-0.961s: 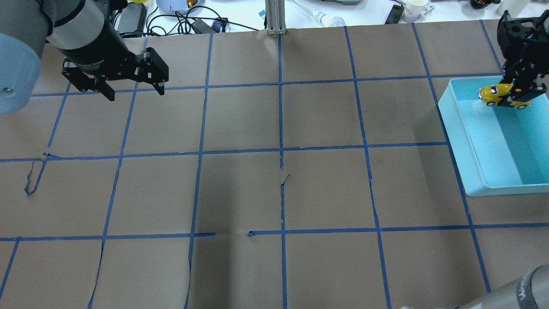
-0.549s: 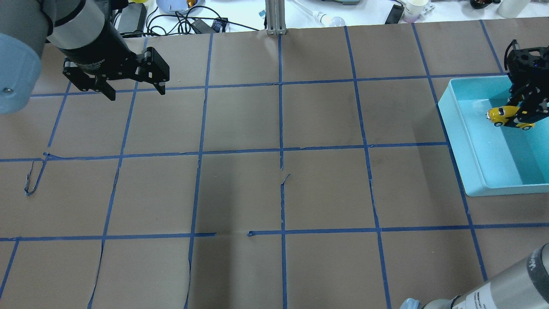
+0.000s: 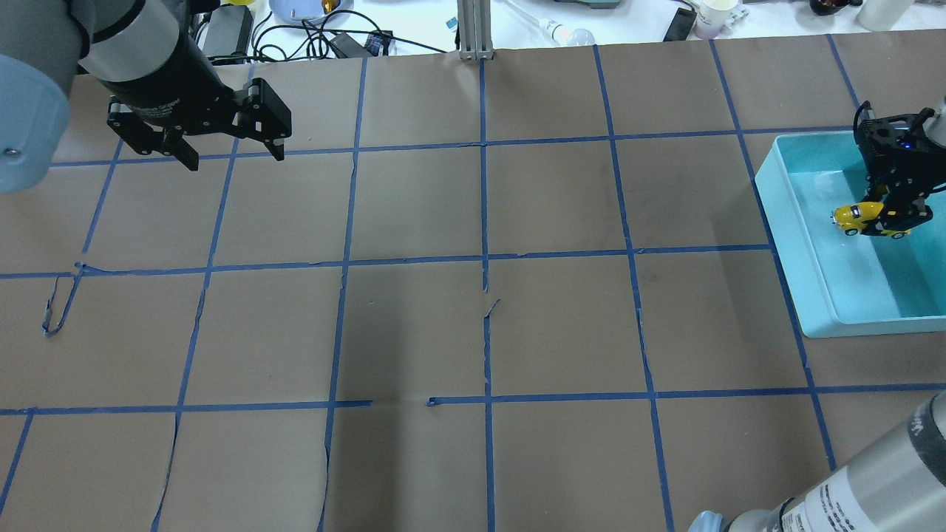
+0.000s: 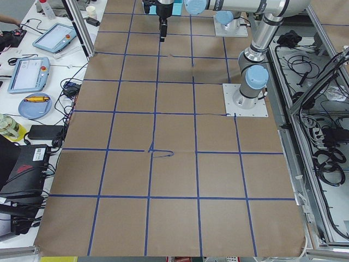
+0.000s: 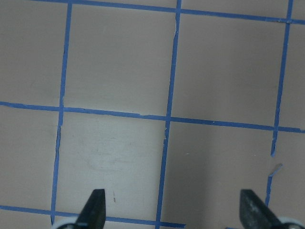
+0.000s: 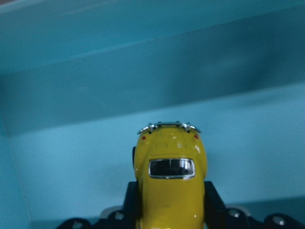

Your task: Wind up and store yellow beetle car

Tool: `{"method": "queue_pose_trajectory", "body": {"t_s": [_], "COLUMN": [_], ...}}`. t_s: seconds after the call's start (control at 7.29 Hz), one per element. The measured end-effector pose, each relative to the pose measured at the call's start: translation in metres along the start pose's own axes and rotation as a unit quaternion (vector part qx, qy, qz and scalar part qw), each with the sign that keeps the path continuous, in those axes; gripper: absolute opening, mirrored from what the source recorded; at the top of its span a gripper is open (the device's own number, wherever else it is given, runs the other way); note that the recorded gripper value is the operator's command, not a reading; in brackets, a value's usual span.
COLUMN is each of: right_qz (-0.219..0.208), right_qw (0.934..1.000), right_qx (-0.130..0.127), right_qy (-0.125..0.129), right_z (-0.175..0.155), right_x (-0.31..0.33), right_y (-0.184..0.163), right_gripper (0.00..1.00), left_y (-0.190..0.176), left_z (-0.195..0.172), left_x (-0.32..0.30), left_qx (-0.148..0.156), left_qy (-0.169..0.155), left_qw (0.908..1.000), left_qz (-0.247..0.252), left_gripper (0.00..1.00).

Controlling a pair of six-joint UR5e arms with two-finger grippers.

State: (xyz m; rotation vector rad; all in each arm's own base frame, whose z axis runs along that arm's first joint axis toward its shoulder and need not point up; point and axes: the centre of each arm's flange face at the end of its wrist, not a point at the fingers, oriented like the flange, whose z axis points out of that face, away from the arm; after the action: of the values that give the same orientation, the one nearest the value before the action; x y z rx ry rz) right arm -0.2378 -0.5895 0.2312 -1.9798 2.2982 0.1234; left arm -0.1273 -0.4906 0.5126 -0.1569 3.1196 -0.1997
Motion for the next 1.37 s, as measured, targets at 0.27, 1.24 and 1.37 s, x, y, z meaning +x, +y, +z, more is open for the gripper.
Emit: {"method": "queue_pose_trajectory", "body": {"t_s": [0.27, 1.24, 1.37], "right_qz": [-0.020, 0.048, 0.122], "right_qw": [0.9998, 0.9983, 0.9922], "right_qx": [0.002, 0.000, 0.004], "right_qy": [-0.001, 0.032, 0.026], "right_z": [0.002, -0.075, -0.104], "right_x": [0.002, -0.027, -0.049], "right_y": [-0.006, -0.027, -0.035], "right_gripper": [0.92, 1.00, 1.00], "left_y": [0.000, 0.000, 0.000], "left_z": [0.000, 0.001, 0.002], "left_x": [0.000, 0.000, 0.001], "left_qx": [0.000, -0.001, -0.002], "left_qy": [0.000, 0.000, 0.000], "left_qw": [1.0000, 1.0000, 1.0000], "left_qz": [0.001, 0.000, 0.000], "left_gripper": [1.00, 1.00, 1.00]}}
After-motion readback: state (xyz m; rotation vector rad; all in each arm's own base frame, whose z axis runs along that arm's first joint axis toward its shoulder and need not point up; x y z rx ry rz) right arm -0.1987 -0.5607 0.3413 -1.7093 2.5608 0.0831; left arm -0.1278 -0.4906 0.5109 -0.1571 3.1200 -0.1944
